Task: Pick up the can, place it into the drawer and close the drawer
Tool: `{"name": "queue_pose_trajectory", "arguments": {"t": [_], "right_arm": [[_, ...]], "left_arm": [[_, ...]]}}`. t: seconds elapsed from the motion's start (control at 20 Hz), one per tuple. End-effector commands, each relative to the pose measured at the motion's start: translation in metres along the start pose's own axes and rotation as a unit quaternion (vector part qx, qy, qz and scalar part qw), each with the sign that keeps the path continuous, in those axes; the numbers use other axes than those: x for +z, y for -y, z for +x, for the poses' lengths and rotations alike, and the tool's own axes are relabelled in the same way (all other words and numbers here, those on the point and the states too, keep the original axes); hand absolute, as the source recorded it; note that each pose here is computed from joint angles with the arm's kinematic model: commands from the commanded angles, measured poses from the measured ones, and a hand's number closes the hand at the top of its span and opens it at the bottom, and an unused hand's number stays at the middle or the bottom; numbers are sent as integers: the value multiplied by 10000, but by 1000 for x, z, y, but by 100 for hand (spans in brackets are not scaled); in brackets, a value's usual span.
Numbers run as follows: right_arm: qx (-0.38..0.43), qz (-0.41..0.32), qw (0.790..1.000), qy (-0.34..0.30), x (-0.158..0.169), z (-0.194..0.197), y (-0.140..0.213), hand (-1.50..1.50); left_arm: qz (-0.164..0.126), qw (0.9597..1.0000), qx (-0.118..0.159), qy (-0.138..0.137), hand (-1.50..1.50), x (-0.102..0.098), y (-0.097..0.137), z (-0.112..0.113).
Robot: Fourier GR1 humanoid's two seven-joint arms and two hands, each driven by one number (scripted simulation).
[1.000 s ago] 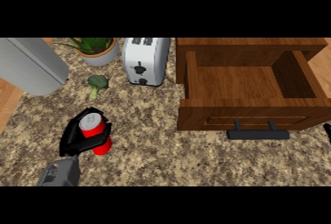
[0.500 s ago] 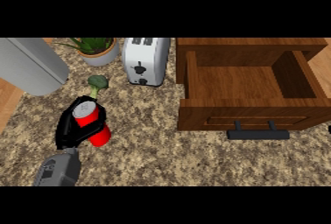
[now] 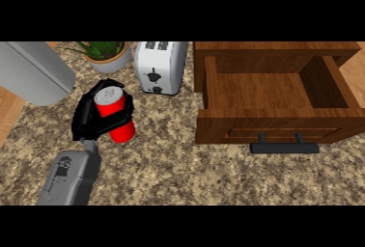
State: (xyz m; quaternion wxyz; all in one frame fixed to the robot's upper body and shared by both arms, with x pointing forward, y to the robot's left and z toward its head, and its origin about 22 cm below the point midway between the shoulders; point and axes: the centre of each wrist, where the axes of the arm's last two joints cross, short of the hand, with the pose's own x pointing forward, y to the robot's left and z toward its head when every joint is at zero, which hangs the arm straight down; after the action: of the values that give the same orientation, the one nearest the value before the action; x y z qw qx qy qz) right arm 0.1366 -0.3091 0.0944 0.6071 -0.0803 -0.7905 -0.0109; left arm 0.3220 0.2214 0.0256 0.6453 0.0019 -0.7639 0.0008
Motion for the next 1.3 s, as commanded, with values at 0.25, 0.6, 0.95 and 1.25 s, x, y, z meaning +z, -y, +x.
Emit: {"name": "queue_pose_trajectory", "arguments": {"t": [0.25, 0.6, 0.95, 1.25], "right_arm": [[-35, -10, 10000, -21, 6, 3, -14, -150], [-4, -93, 10000, 19, -8, 2, -1, -150], [-65, -6, 10000, 15, -8, 18, 3, -150], [-20, -100, 9999, 2, -15, 3, -7, -150]], "left_arm": [[-510, 9987, -4, 46, 150, -26, 69, 71], [-507, 9976, -236, 401, 150, -67, 125, 116], [-588, 9963, -340, 524, 150, -83, 178, 159], [-683, 9963, -321, 399, 150, -97, 201, 192]]}}
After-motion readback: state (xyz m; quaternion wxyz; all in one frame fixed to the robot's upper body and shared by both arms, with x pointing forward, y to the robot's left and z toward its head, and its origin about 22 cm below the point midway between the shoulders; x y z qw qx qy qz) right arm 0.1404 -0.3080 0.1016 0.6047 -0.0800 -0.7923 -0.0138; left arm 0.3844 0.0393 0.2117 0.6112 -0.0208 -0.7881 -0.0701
